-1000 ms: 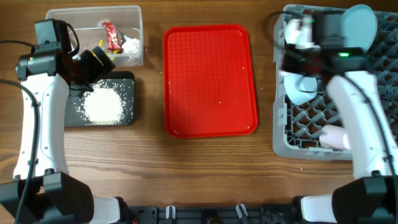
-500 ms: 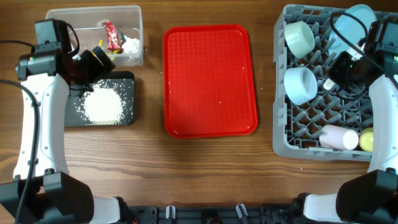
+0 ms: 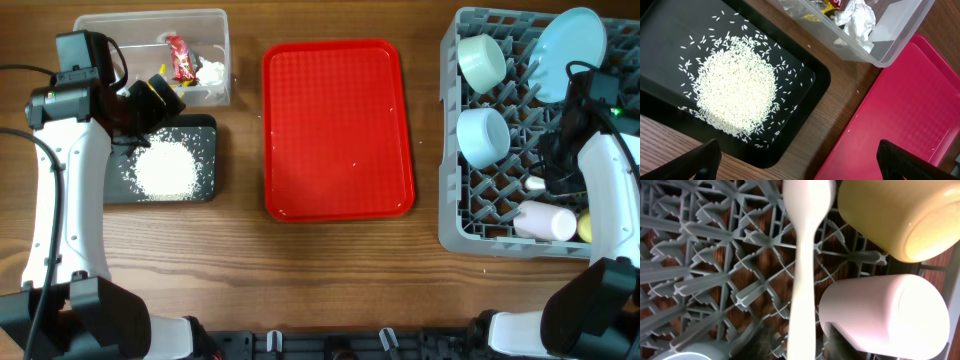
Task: Sort waste into correct bins and load items into the dishwasher rack
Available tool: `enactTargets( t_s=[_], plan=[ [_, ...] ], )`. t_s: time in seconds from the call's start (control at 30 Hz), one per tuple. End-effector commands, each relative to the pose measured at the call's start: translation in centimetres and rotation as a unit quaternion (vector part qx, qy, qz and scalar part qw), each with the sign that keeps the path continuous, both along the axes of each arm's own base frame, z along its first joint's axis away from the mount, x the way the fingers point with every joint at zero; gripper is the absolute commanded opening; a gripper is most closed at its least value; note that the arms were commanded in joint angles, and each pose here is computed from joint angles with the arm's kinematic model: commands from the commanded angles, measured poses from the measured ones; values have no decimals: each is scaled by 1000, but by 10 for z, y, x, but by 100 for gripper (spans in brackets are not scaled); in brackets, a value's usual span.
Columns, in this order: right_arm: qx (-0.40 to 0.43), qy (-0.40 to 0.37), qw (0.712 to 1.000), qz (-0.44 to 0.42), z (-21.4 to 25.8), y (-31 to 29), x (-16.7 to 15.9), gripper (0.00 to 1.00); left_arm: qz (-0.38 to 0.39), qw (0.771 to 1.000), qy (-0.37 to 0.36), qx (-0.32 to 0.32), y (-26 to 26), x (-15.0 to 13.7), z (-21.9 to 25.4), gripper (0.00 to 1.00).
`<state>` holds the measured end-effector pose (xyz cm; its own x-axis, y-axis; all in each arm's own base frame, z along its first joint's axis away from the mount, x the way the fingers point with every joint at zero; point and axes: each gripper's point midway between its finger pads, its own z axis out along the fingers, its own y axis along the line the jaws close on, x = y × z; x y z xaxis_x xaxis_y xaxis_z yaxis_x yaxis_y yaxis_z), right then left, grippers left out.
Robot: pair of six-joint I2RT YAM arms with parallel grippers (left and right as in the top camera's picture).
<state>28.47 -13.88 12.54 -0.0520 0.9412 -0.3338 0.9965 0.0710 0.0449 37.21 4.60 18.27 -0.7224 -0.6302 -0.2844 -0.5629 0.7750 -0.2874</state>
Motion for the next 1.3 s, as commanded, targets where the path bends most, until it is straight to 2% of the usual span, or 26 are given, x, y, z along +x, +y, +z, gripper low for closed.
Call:
enactTargets(
  t_s=[0.0,0.1,0.13,0.27,0.3,0.37,0.4,0.43,0.47,0.53,0.63,0.7,0.8,0.87,0.93,1.03,1.1,1.2,1.27],
  plan=[
    [-16,1,1000,-14,0,-7,-1,67,2,1000,-8,-2,-1,1,6,100],
    [-19,7,1000,3,1,-8,-1,95,2,1000,-8,-2,-1,1,6,100],
    [-20,11,1000,17,1,-8,-1,100,2,1000,-8,-2,-1,1,6,100],
    [-11,6,991,133,17,0,14,100,2,1000,-8,-2,-1,1,6,100],
    [17,-15,978,206,16,14,30,100,2,1000,-8,-2,-1,1,6,100],
    [118,-121,900,402,25,74,69,100,2,1000,-8,-2,-1,1,6,100],
    [173,-206,815,513,45,119,84,100,2,1000,-8,-2,-1,1,6,100],
    [216,-300,697,614,77,168,88,100,2,1000,-8,-2,-1,1,6,100],
    [229,-322,661,638,87,187,85,100,2,1000,-8,-2,-1,1,6,100],
    [204,-325,610,693,103,219,75,100,2,1000,-8,-2,-1,1,6,100],
    [99,-334,537,768,151,265,47,100,2,1000,-8,-2,-1,1,6,100],
    [25,-330,517,789,181,280,14,100,2,1000,-8,-2,-1,1,6,100],
    [-37,-336,498,799,211,281,-38,100,2,1000,-8,-2,-1,1,6,100],
    [-62,-363,484,794,230,276,-60,100,2,1000,-8,-2,-1,1,6,100],
    [-105,-343,485,797,230,261,-75,100,2,1000,-8,-2,-1,1,6,100],
    [-141,-317,481,805,225,249,-82,100,2,1000,-8,-2,-1,1,6,100],
    [-149,-307,489,803,223,245,-78,100,2,1000,-8,-2,-1,1,6,100],
    [-179,-315,498,788,218,238,-68,100,2,1000,-8,-2,-1,1,6,100],
    [-228,-340,489,770,216,233,-66,100,2,1000,-8,-2,-1,1,6,100]
  ],
)
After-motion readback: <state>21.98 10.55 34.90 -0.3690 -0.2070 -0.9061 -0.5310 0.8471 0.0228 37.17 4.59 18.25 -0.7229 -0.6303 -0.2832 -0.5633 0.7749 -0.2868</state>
